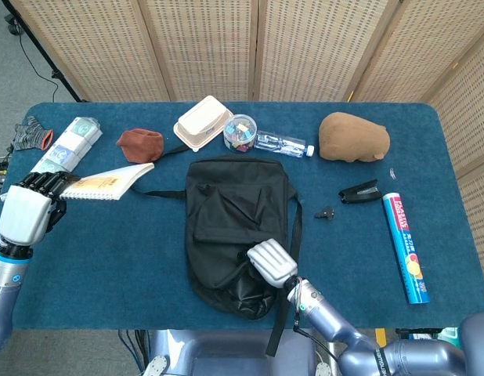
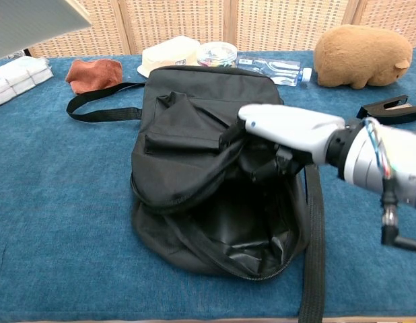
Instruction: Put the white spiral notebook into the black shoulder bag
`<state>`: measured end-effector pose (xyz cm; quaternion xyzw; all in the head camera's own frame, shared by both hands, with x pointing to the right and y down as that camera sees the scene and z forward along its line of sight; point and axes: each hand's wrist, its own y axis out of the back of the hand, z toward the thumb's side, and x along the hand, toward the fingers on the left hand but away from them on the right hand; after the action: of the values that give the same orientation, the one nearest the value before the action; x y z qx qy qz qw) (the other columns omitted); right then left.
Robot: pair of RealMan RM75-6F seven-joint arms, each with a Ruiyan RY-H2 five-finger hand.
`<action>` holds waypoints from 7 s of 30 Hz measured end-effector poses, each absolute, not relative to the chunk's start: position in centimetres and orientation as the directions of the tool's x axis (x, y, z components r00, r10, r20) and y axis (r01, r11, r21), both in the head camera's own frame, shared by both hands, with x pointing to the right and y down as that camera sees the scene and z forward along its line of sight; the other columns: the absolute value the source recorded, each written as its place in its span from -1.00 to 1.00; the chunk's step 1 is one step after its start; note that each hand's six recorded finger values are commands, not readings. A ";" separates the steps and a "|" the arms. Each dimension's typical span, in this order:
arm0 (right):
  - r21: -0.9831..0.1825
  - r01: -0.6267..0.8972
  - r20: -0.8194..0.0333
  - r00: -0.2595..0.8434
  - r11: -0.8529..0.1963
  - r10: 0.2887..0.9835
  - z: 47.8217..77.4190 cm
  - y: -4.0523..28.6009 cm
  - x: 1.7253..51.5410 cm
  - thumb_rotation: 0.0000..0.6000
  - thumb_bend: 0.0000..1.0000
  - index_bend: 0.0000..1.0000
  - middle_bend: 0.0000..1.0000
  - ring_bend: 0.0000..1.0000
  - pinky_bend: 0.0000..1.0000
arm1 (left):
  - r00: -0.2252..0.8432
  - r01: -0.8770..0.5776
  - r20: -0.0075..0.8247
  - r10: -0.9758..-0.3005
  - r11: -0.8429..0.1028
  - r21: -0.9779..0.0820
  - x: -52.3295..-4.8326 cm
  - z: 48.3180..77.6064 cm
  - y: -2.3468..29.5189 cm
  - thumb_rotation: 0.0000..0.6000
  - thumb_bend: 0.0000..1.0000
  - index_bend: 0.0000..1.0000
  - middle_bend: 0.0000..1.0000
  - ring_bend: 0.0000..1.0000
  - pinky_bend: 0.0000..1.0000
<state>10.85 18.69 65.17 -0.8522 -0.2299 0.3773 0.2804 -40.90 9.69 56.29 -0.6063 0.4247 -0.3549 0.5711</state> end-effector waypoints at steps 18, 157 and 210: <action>-0.420 0.535 -0.598 0.444 -0.733 0.667 64.6 12.4 14.1 1.00 0.68 0.22 0.14 -0.09 0.06 | 0.531 -0.417 -0.322 -0.784 0.089 -0.904 -39.1 54.4 13.6 1.00 0.80 0.55 0.42 0.04 0.36; -0.071 0.546 -0.771 0.500 -0.834 0.393 62.3 7.5 14.8 1.00 0.84 0.28 0.21 -0.02 0.09 | 0.832 0.234 0.365 -0.419 -0.331 -0.914 -20.2 74.3 10.9 0.97 -0.10 -1.00 -1.00 -1.00 -0.31; -0.117 0.403 -0.644 0.665 -0.908 0.378 58.5 18.8 16.2 1.00 -1.00 -1.00 -1.00 -1.00 -1.00 | 0.594 -0.576 -0.161 -0.788 -0.277 -0.769 -39.2 57.4 11.0 0.88 -0.41 -1.00 -1.00 -1.00 -0.39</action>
<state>16.19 18.84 58.52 -0.9123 -0.2142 0.3486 -0.0179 -39.19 11.00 57.36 -0.7889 0.4325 -0.1270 0.4178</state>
